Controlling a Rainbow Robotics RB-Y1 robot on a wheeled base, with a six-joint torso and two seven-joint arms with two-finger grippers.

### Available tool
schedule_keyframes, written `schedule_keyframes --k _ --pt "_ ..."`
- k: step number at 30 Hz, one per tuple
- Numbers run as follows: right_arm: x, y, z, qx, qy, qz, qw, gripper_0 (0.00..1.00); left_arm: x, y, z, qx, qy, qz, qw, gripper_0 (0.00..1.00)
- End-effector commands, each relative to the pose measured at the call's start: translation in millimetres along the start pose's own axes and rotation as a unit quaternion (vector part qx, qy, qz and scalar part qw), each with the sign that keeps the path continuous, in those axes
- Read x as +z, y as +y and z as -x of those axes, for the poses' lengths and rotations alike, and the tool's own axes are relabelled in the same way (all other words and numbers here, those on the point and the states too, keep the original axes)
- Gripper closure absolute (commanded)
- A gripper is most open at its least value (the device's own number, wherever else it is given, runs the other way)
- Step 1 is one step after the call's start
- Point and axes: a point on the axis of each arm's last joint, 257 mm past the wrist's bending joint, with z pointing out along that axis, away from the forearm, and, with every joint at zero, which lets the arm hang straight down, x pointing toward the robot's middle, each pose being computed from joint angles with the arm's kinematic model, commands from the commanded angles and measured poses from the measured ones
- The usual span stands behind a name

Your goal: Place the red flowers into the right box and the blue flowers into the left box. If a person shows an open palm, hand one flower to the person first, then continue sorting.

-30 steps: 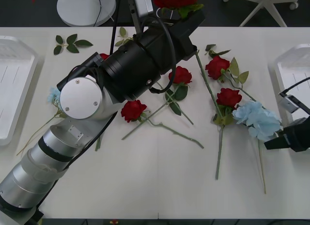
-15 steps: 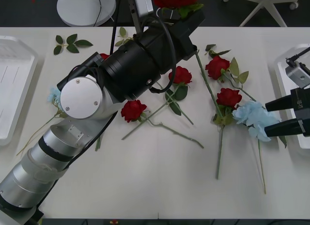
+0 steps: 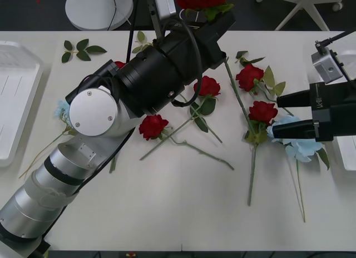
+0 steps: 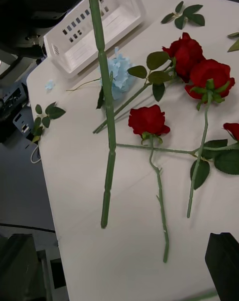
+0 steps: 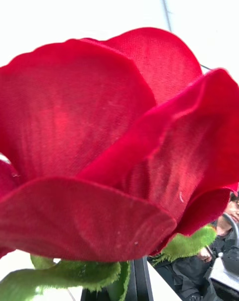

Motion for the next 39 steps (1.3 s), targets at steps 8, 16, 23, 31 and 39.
schedule_keyframes --k 8,16,23,31,39 --pt "63 23 31 0.001 -0.035 0.031 0.999 0.0 16 -27 18 -0.011 -0.021 -0.028 0.999 1.0" --pt "86 25 44 0.008 -0.036 0.029 0.999 0.0 16 -27 18 -0.011 -0.021 -0.028 0.999 1.0" --pt "103 34 44 0.007 -0.032 0.038 0.999 0.16 16 -27 18 -0.011 -0.021 -0.028 0.999 1.0" --pt "109 38 42 0.012 -0.026 0.043 0.999 0.88 16 -27 18 -0.011 -0.021 -0.028 0.999 1.0" --pt "111 38 45 0.022 -0.029 0.044 0.998 1.0 16 -27 18 -0.011 -0.021 -0.028 0.999 1.0"
